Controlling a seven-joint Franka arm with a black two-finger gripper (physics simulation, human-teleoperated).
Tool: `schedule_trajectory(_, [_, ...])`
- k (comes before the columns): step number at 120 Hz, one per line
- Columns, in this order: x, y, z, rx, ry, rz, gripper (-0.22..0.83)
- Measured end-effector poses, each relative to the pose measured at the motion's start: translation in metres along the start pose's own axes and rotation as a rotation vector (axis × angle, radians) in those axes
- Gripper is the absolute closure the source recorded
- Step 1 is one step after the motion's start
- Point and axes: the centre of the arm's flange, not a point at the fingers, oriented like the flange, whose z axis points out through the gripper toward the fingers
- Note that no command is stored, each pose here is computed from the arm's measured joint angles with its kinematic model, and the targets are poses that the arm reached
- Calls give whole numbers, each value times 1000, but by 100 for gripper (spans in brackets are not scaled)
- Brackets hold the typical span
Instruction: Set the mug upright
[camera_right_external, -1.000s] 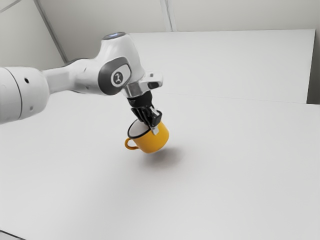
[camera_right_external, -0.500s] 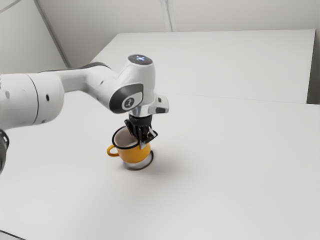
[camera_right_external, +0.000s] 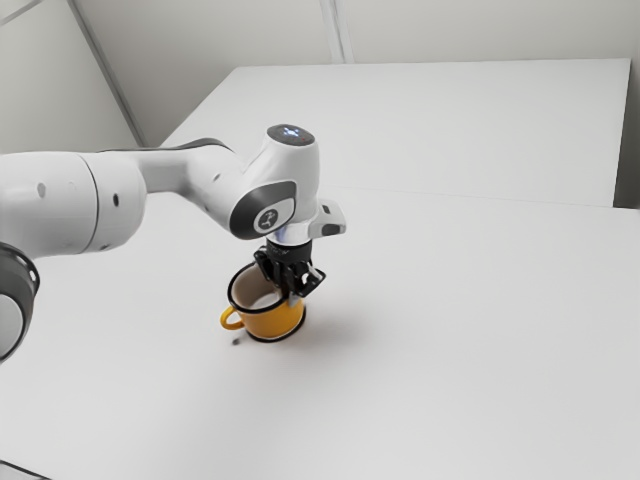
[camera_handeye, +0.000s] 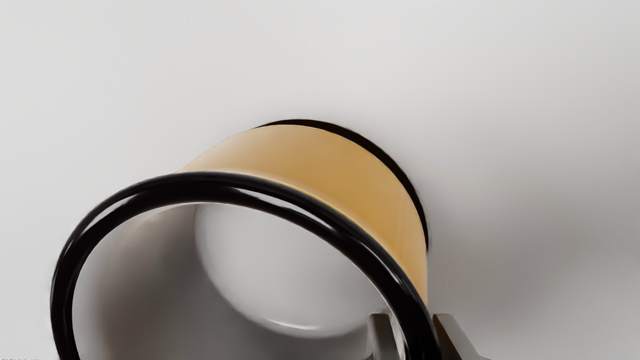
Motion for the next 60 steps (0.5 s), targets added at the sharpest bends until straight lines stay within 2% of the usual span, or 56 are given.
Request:
schedule_trajectory(13, [0, -1, -6, -10, 10, -23, 41])
schedule_trajectory(25, [-2, -11, -30, -28, 52, -56, 26])
schedule_trajectory(48, [4, -87, -108, -125, 182, -190, 12])
schedule_trajectory(60, [9, -111, -151, -147, 231, -194, 9])
